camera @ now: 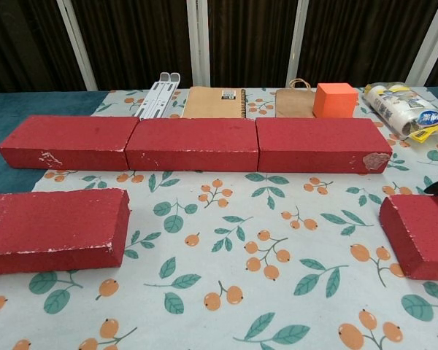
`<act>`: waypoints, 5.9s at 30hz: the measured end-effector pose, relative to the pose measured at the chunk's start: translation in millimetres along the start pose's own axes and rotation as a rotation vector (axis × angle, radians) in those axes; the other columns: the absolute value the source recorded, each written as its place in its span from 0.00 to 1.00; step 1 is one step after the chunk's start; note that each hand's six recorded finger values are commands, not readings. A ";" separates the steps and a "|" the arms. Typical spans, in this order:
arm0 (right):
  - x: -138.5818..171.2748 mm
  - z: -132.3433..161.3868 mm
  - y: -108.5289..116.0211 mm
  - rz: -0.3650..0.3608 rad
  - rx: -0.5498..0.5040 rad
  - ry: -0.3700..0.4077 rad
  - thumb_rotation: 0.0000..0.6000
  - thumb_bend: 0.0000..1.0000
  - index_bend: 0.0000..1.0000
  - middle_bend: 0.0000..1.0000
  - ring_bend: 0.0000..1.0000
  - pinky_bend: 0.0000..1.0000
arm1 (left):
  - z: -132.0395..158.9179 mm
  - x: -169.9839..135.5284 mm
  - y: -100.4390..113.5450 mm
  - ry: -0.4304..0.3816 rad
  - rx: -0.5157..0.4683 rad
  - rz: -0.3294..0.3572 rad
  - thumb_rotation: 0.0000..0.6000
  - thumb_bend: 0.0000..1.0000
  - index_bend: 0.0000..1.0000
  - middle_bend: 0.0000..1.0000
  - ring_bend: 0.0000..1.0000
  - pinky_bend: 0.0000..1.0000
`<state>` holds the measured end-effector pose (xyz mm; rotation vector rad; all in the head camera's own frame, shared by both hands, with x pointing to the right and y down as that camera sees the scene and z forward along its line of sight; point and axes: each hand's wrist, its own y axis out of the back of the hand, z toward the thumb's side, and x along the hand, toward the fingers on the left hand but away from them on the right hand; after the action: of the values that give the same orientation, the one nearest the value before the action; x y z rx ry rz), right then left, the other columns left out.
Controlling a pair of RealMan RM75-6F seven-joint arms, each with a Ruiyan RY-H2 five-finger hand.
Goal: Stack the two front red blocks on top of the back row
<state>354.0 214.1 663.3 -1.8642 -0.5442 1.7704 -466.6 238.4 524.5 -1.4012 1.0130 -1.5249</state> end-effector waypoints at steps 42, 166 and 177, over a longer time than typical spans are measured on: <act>-1.9 67.4 153.4 -0.242 0.068 0.083 1.00 0.00 0.14 0.22 0.31 0.20 | -2.1 6.5 -4.8 0.017 0.004 -0.021 1.00 0.02 0.01 0.00 0.00 0.06; -185.4 278.0 188.6 0.002 0.111 0.009 1.00 0.00 0.14 0.23 0.26 0.20 | -16.2 35.7 -26.8 0.177 0.126 -0.046 1.00 0.02 0.01 0.00 0.00 0.06; -186.4 279.3 186.2 0.013 0.112 0.006 1.00 0.00 0.05 0.16 0.14 0.10 | -16.5 35.9 -27.7 0.180 0.130 -0.049 1.00 0.02 0.01 0.00 0.00 0.06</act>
<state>52.2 -21.6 691.4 -1.8000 -0.4223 1.7657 -486.2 215.0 561.8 -1.2231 0.9737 -1.7457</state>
